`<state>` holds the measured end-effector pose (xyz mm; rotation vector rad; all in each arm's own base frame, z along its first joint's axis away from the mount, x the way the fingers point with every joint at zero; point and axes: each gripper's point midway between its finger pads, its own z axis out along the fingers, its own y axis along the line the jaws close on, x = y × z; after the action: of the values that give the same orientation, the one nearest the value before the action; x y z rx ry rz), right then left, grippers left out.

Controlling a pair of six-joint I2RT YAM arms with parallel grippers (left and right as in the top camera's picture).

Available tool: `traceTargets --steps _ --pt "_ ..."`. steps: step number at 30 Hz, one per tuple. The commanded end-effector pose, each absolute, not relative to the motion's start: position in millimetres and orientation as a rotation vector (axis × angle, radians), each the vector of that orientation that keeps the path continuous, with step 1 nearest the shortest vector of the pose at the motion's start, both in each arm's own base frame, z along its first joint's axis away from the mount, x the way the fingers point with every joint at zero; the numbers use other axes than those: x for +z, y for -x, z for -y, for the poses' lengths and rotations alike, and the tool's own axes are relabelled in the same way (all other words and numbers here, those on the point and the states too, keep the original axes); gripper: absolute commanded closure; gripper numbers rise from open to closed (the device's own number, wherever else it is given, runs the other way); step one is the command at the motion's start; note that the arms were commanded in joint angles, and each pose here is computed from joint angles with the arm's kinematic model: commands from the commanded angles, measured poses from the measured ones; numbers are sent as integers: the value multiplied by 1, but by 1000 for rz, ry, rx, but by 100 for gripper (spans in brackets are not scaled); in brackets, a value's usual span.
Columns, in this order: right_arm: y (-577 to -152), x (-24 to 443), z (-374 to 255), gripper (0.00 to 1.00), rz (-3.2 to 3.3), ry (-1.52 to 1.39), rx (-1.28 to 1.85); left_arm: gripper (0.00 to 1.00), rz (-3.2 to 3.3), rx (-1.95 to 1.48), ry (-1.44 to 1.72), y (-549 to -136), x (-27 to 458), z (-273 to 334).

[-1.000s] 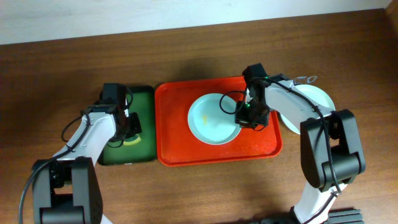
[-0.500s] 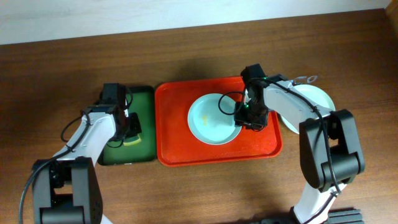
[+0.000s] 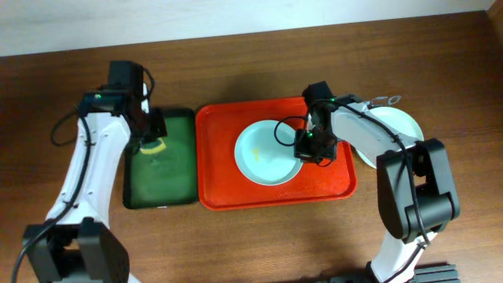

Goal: Clean dirty plates on tray and stack at the side
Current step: 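Carry the sponge with the left gripper over the pale blue plate, then scrub the pale blue plate with the sponge while right gripper holds rim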

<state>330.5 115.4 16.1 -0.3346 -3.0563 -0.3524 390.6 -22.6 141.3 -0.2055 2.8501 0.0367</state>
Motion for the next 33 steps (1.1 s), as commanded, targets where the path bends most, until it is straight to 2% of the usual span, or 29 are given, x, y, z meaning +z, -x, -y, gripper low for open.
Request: traceTargets --steps 1,2,3,4,5,7,18,24,33 --pt "-322 15 -143 88 3070 205 -363 100 -2831 85 78 -389 158 30" --pt "-324 15 -149 80 3085 177 -369 100 -2832 83 66 -389 158 33" --pt "-327 16 -154 61 3104 157 -384 100 -2832 83 55 -388 158 36" --pt "-331 16 -157 53 3121 150 -399 100 -2831 91 46 -388 158 37" --pt "-334 16 -157 53 3130 148 -405 100 -2835 96 36 -387 158 39" --pt "-334 16 -157 94 3130 150 -406 100 -2842 93 13 -385 157 45" --pt "-328 21 -180 96 3080 121 -551 100 -2862 -75 -200 -369 143 141" --pt "-328 21 -180 96 3080 121 -551 100 -2942 -85 -303 -367 87 190" --pt "-328 21 -180 96 3081 121 -550 100 -3054 -30 -282 -369 20 193"
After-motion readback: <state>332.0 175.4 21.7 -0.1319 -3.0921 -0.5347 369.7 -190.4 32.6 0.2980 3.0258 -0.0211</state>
